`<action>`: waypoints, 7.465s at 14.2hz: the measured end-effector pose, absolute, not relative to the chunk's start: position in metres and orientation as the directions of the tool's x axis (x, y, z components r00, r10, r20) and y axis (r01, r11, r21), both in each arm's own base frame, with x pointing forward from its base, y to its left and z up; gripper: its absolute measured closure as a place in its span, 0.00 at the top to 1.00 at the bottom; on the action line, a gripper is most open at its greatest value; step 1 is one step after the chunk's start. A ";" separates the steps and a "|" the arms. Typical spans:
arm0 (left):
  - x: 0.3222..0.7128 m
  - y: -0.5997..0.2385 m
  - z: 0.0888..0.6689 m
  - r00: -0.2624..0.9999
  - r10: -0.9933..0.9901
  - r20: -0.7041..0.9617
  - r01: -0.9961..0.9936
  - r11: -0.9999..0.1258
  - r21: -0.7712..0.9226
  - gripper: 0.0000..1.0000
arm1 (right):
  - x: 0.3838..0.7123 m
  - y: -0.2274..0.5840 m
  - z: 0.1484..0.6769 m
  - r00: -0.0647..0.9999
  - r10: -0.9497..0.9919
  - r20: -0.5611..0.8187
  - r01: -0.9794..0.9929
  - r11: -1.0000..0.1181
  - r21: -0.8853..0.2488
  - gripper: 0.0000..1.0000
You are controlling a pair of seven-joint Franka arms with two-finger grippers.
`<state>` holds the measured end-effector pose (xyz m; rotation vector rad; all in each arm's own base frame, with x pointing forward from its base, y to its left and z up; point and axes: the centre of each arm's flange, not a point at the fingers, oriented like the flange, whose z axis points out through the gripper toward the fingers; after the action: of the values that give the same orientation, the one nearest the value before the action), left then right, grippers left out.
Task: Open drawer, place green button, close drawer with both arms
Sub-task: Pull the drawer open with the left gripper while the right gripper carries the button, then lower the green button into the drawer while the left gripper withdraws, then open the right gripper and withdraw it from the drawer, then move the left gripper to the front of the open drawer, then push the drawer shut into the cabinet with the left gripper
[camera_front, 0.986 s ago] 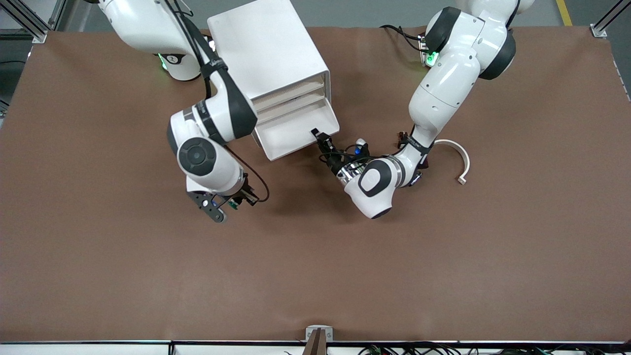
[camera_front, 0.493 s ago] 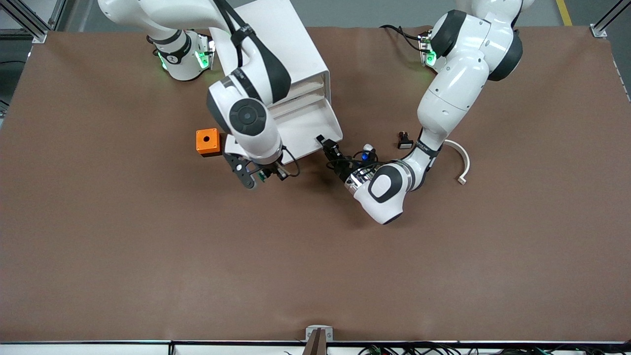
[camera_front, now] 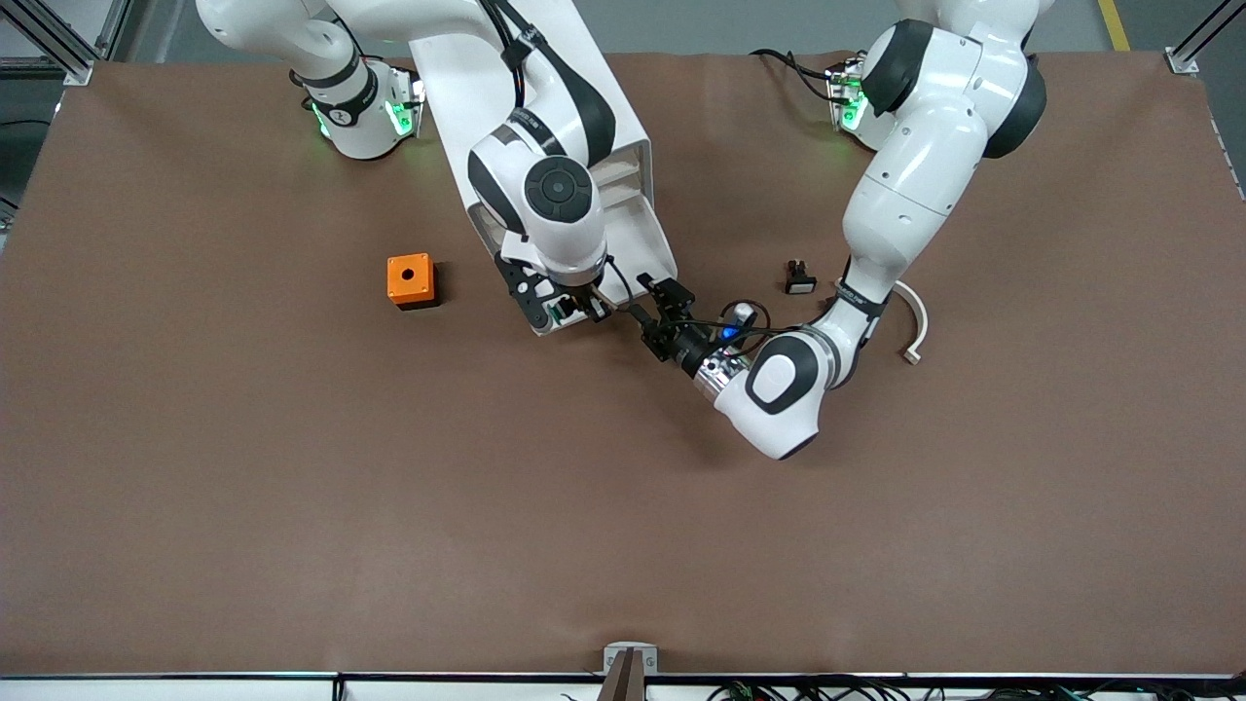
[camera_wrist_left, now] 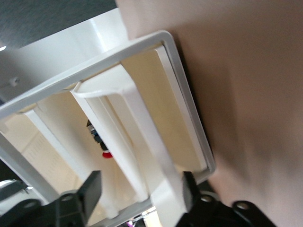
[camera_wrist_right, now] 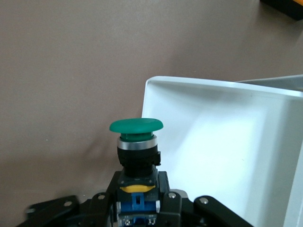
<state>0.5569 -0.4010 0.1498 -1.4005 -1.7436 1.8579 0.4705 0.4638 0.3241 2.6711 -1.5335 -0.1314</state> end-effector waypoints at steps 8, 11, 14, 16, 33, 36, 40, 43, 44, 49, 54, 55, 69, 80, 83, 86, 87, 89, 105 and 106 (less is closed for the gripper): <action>0.605 -0.357 0.201 -0.062 0.568 -0.821 0.719 -0.545 -0.431 1.00 | 0.427 0.490 0.294 0.432 -0.901 -0.036 -0.899 -0.433 0.065 0.34; 0.623 -0.349 0.218 0.195 0.547 -0.814 0.762 -0.607 -0.225 1.00 | 0.420 0.495 0.294 0.396 -0.917 -0.032 -0.915 -0.398 0.066 0.34; 0.638 -0.339 0.229 0.391 0.528 -0.754 0.744 -0.664 -0.080 1.00 | 0.418 0.500 0.295 0.370 -0.928 -0.039 -0.927 -0.372 0.046 0.34; 0.647 -0.334 0.238 0.464 0.523 -0.715 0.739 -0.673 -0.013 1.00 | 0.414 0.502 0.292 0.362 -0.931 -0.042 -0.931 -0.363 0.038 0.34; 0.663 -0.315 0.251 0.513 0.535 -0.671 0.748 -0.662 0.043 1.00 | 0.415 0.506 0.294 0.418 -0.908 0.010 -0.904 -0.415 0.106 0.87; 0.663 -0.315 0.250 0.513 0.535 -0.671 0.748 -0.662 0.043 1.00 | 0.448 0.497 0.342 0.501 -0.866 -0.003 -0.859 -0.497 0.120 1.00; 0.662 -0.315 0.250 0.512 0.535 -0.672 0.748 -0.662 0.042 1.00 | 0.514 0.442 0.395 0.674 -0.737 -0.048 -0.729 -0.674 0.122 1.00; 0.662 -0.315 0.249 0.511 0.536 -0.672 0.748 -0.663 0.040 1.00 | 0.564 0.375 0.412 0.802 -0.592 -0.081 -0.584 -0.806 0.098 1.00; 0.662 -0.315 0.249 0.511 0.536 -0.672 0.748 -0.663 0.040 1.00 | 0.578 0.351 0.418 0.835 -0.544 -0.086 -0.538 -0.839 0.084 1.00; 0.661 -0.316 0.249 0.511 0.535 -0.672 0.747 -0.664 0.039 1.00 | 0.633 0.197 0.471 0.963 -0.256 -0.089 -0.256 -0.967 0.006 1.00; 0.661 -0.316 0.248 0.513 0.536 -0.670 0.745 -0.666 0.038 1.00 | 0.636 0.052 0.529 0.997 -0.049 -0.066 -0.051 -0.998 -0.044 1.00; 0.661 -0.316 0.248 0.518 0.538 -0.664 0.741 -0.670 0.036 1.00 | 0.632 0.034 0.536 0.997 -0.038 -0.073 -0.042 -0.998 -0.047 1.00; 0.640 -0.386 0.259 0.717 0.586 -0.378 0.648 -0.760 0.052 1.00 | 0.617 -0.016 0.567 0.996 0.047 -0.077 0.052 -0.997 0.064 1.00; 0.541 -0.520 0.270 0.827 0.547 -0.131 0.549 -0.836 -0.031 1.00 | 0.614 -0.064 0.565 0.993 0.085 -0.086 0.087 -0.996 0.026 1.00; 0.508 -0.552 0.269 0.842 0.523 -0.130 0.523 -0.851 -0.038 1.00 | 0.614 -0.060 0.565 0.992 0.091 -0.085 0.094 -0.995 0.025 1.00; 0.480 -0.572 0.261 0.854 0.504 -0.132 0.501 -0.864 -0.057 1.00 | 0.615 -0.056 0.571 0.992 0.099 -0.074 0.101 -0.995 0.025 1.00; 0.475 -0.575 0.258 0.857 0.497 -0.133 0.494 -0.867 -0.063 1.00 | 0.614 -0.054 0.574 0.992 0.104 -0.075 0.107 -0.994 0.024 1.00; 0.471 -0.577 0.256 0.861 0.491 -0.131 0.487 -0.871 -0.066 1.00 | 0.609 -0.044 0.579 0.987 0.119 -0.107 0.122 -0.992 0.016 1.00; 0.438 -0.599 0.223 0.875 0.466 -0.130 0.466 -0.884 -0.029 1.00 | 0.554 -0.043 0.623 0.993 0.115 -0.021 0.114 -0.993 -0.021 1.00; 0.433 -0.602 0.223 0.864 0.478 -0.157 0.480 -0.877 -0.027 1.00 | 0.548 -0.043 0.622 0.993 0.114 -0.020 0.114 -0.993 -0.023 1.00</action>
<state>0.4334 -0.6021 0.2231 -3.0452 -0.7829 0.2511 0.5478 -0.0435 0.6224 3.1584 0.1806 -0.0340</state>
